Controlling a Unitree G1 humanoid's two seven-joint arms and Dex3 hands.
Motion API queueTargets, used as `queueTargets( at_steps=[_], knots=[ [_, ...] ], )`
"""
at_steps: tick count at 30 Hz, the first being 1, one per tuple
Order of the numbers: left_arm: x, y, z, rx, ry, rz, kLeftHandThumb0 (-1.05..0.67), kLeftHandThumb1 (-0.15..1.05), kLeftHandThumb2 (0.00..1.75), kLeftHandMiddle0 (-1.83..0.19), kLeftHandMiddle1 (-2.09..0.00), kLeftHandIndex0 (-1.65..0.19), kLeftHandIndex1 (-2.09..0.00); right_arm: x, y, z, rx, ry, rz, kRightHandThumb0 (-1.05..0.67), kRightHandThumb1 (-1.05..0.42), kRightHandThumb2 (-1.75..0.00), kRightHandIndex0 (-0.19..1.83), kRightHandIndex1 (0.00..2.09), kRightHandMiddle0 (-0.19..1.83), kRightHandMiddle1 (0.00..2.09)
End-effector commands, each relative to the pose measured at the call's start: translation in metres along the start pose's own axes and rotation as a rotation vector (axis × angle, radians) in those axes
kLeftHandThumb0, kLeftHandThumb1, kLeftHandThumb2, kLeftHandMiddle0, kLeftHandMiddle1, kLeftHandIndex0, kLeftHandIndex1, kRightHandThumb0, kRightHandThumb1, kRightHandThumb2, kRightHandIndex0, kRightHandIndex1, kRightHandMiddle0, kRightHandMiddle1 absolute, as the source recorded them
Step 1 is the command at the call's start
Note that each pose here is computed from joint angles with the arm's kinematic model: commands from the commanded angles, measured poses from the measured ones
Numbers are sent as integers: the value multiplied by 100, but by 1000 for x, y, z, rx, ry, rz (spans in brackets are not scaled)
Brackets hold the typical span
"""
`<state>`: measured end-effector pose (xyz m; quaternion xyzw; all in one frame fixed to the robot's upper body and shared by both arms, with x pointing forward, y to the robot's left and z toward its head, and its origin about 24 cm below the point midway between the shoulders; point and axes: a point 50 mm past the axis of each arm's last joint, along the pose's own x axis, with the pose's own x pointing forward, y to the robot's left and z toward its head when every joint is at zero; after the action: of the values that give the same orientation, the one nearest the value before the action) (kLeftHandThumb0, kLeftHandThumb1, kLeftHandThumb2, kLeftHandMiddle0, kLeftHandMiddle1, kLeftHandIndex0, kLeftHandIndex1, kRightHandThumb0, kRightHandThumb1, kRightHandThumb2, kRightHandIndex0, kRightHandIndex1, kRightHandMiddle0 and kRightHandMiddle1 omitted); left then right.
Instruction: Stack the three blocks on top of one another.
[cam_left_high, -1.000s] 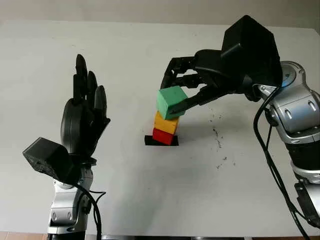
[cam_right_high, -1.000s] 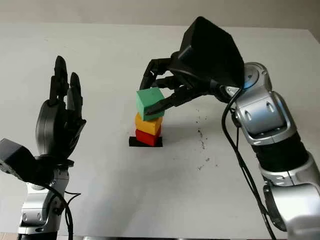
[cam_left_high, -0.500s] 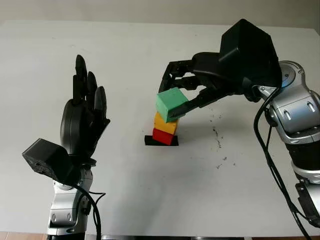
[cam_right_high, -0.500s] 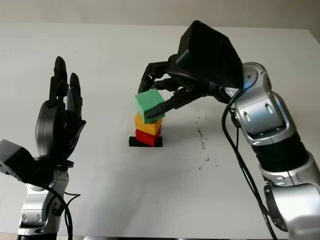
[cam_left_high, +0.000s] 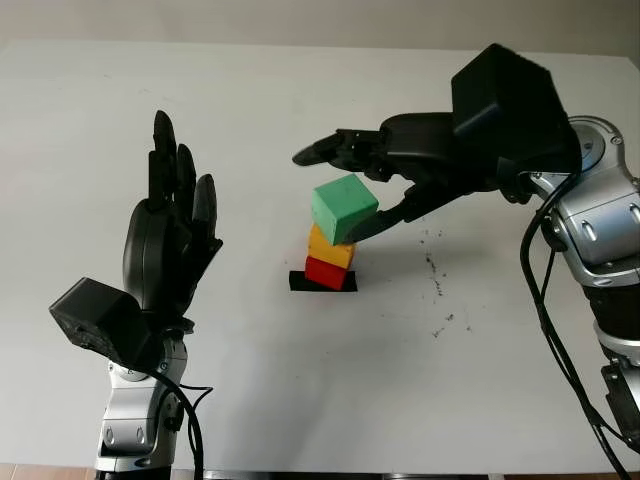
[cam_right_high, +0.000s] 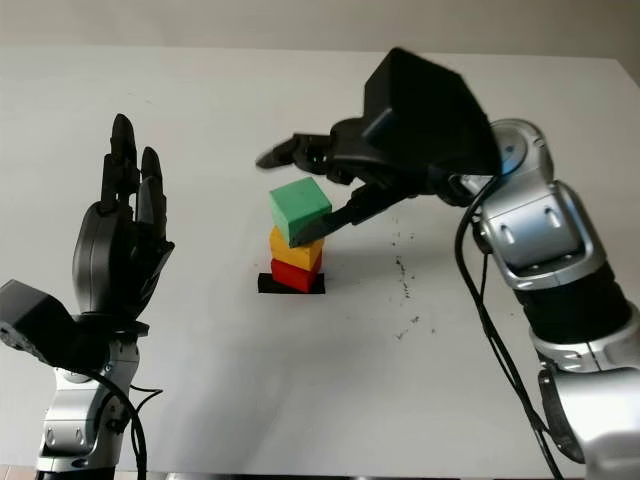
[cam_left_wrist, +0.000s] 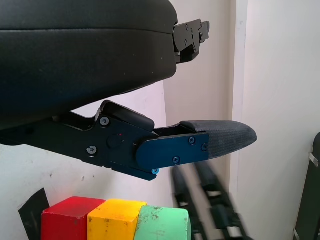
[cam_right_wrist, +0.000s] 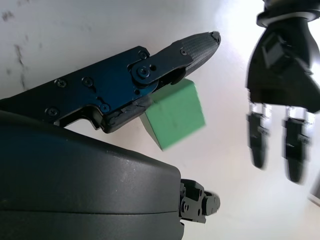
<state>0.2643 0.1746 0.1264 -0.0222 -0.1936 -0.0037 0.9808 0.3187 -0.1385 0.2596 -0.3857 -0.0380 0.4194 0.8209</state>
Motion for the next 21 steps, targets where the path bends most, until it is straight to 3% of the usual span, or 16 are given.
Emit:
queueTargets(
  at_steps=[1, 4, 6, 10, 13, 17, 21],
  knots=[
    [0, 0, 0, -10, -3, 9, -75, 105, 54, 19, 0, 19, 0, -11, -7, 1, -22, -33, -55, -84, -91, -5, -19, 0, -19, 0],
    [0, 1, -1, -4, -9, 12, -75, 105, 54, 19, 0, 19, 0, -20, -15, -1, 34, -67, -117, -85, -90, -5, -19, 0, -19, 0],
    [0, 2, -1, 1, -10, 10, -75, 105, 54, 19, 0, 19, 0, -31, -22, -6, 95, -100, -250, -88, -97, -8, -19, 0, -19, 0],
    [1, 3, 0, 1, -13, 15, -75, 105, 55, 19, 0, 19, 0, -42, -21, -20, 116, -132, -437, -89, -104, -37, -19, 0, -19, 0],
    [0, 4, -1, -4, -13, 32, -75, 105, 55, 19, 0, 19, 0, -48, -13, -42, 184, -127, -572, -80, -105, -57, -19, 0, -19, 0],
    [-1, 7, 0, 11, -7, 25, -75, 105, 55, 19, 0, 19, 0, -44, 8, -72, 423, -126, -657, -75, -105, -59, -19, 0, -19, 0],
    [-1, 12, 0, 10, 1, 7, -75, 105, 57, 19, 0, 19, 0, -33, 31, -91, 621, -108, -678, -74, -105, -66, -19, 0, -19, 0]
  ],
)
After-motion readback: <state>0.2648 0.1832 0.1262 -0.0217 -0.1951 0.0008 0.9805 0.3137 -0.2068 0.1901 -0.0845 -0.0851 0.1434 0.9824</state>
